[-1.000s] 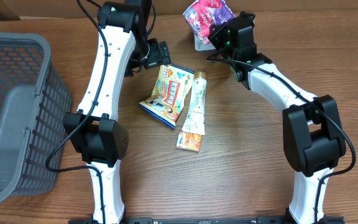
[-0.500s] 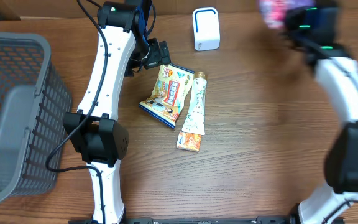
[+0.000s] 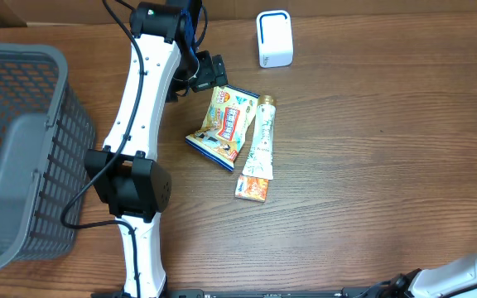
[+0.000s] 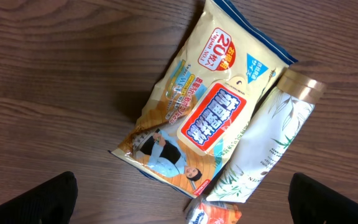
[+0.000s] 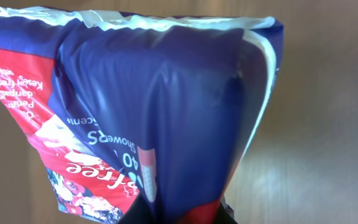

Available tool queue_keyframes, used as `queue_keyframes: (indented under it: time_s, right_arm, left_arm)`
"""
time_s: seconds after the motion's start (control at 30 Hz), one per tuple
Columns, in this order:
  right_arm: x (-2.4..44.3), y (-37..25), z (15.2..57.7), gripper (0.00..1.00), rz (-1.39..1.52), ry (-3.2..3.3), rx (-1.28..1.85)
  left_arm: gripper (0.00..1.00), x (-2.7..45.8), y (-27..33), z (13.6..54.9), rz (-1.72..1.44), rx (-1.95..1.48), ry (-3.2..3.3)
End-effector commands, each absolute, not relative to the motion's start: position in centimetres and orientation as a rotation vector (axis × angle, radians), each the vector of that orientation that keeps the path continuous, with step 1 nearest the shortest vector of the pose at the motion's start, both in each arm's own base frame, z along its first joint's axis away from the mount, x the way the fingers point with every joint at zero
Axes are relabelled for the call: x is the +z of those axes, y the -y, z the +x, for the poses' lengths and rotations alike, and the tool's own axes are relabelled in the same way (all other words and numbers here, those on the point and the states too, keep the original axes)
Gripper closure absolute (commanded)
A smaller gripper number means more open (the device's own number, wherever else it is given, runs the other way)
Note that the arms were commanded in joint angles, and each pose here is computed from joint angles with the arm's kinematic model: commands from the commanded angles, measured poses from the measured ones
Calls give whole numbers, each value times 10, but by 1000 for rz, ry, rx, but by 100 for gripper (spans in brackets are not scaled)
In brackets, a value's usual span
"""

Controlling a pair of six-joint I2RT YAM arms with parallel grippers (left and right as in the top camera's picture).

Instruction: Scan the item barcode

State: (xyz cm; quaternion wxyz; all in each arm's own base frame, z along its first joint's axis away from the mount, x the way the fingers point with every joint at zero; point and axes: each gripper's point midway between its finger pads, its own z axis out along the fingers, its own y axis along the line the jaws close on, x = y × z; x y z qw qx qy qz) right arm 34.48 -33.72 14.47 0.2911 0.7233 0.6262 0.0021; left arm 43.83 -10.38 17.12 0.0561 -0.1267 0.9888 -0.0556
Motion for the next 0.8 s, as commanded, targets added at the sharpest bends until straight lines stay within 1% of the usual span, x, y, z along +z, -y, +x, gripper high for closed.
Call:
queue_keyframes:
  time_s: [0.0, 0.03, 0.1, 0.13, 0.17, 0.2, 0.27, 0.33, 0.5, 0.6, 0.7, 0.77]
  right_arm:
    - [156, 369, 317, 47, 1893, -1653, -138]
    - [156, 373, 311, 41, 1900, -1645, -146]
    - [156, 380, 303, 30, 1906, -1641, -156]
    - [156, 383, 300, 23, 1893, -1658, -166]
    - [156, 384, 298, 18, 1881, -1671, -176]
    - [157, 385, 298, 11, 1854, -1699, -189]
    - [158, 385, 298, 3, 1813, -1743, -209]
    - [157, 383, 296, 1, 1802, -1775, -218]
    - [147, 371, 284, 1, 1854, -1833, -219]
    - [143, 373, 268, 1, 1973, -1759, -262]
    - [140, 381, 250, 4, 2048, -1697, -294]
    - [135, 385, 239, 7, 2079, -1685, -302]
  left_arm:
    - [0, 178, 102, 437, -401, -176, -2984]
    - [0, 178, 102, 437, -401, -176, -2984]
    - [0, 178, 102, 437, -401, -176, -2984]
    - [0, 178, 102, 437, -401, -176, -2984]
    - [0, 178, 102, 437, -401, -176, -2984]
    - [0, 178, 102, 437, -401, -176, -2984]
    - [0, 178, 102, 437, -401, -176, -2984]
    - [0, 178, 102, 437, -401, -176, -2984]
    - [0, 178, 102, 437, -401, -176, -2984]
    - [0, 178, 102, 437, -401, -176, -2984]
    - [0, 178, 102, 437, -401, -176, -2984]
    - [0, 178, 102, 437, -401, -176, -2984]
